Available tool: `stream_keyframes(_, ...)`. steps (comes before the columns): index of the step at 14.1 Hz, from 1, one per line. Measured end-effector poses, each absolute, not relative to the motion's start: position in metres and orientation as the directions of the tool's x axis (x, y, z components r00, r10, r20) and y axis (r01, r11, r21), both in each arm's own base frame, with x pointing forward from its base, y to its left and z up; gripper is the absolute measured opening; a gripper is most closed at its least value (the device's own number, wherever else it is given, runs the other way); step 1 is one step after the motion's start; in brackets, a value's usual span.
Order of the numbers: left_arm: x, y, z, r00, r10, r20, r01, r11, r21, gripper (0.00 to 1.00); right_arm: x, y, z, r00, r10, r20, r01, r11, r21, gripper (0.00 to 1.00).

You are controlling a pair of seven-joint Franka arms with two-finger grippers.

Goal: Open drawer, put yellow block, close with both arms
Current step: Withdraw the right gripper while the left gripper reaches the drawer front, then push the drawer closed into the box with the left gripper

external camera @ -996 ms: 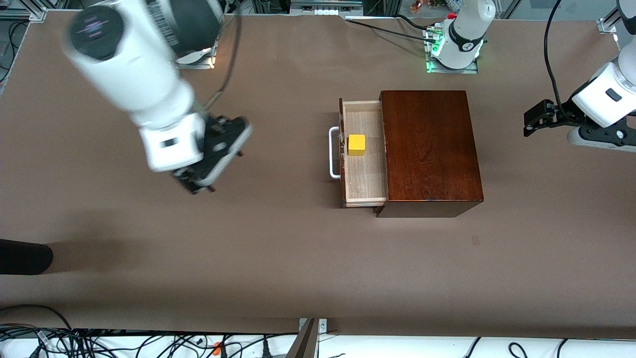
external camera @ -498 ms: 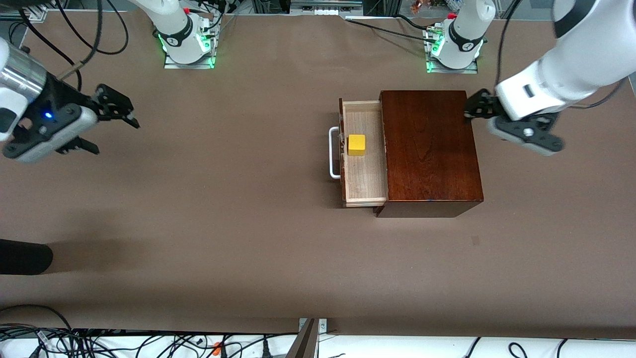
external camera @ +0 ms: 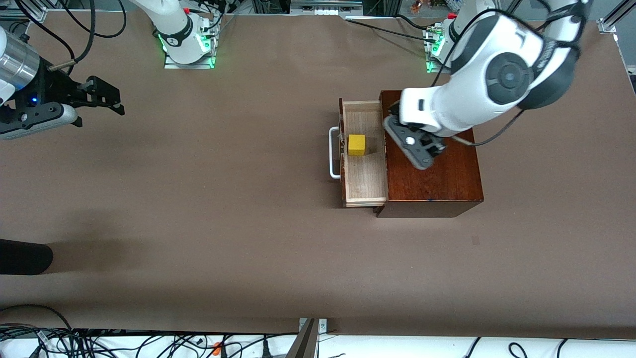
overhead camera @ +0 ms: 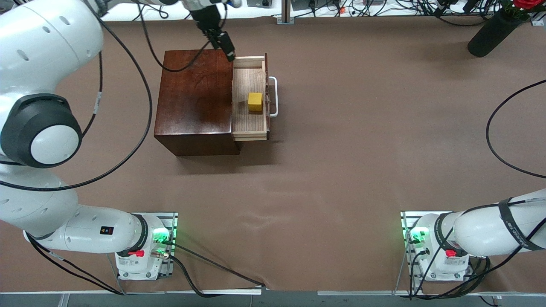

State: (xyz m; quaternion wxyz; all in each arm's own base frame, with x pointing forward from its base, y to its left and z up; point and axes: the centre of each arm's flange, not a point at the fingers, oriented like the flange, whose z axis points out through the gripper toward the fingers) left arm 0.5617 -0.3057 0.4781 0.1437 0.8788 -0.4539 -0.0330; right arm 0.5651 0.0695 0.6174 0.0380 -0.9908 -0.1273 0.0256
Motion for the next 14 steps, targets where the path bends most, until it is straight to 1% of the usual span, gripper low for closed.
stream_keyframes(2, 0.559, -0.348, 0.456, 0.464, -0.868, 0.178, -0.870, -0.410, 0.274, 1.00, 0.570, 0.068, 0.611, 0.968, 0.249, -0.042, 0.246, -0.967, -0.064, 1.00)
stream_keyframes(4, 0.553, -0.384, 0.431, 0.347, -0.908, 0.235, -0.925, -0.290, 0.247, 1.00, 0.573, 0.066, 0.605, 0.969, 0.243, -0.051, 0.239, -0.969, -0.061, 1.00)
stream_keyframes(6, 0.544, -0.415, 0.404, 0.207, -0.951, 0.230, -0.972, -0.172, 0.163, 1.00, 0.574, 0.060, 0.608, 0.973, 0.227, -0.043, 0.224, -0.973, -0.059, 1.00)
stream_keyframes(8, 0.524, -0.448, 0.381, 0.094, -0.976, 0.198, -0.990, -0.072, 0.118, 1.00, 0.576, 0.042, 0.613, 0.982, 0.188, -0.029, 0.186, -0.981, -0.057, 1.00)
stream_keyframes(11, 0.500, -0.478, 0.350, -0.016, -0.990, 0.138, -0.996, 0.028, 0.086, 1.00, 0.576, 0.037, 0.614, 0.983, 0.179, -0.026, 0.177, -0.983, -0.056, 1.00)
stream_keyframes(14, 0.496, -0.484, 0.330, -0.065, -0.993, 0.100, -0.995, 0.072, 0.063, 1.00, 0.576, 0.037, 0.614, 0.983, 0.184, -0.029, 0.183, -0.983, -0.029, 1.00)
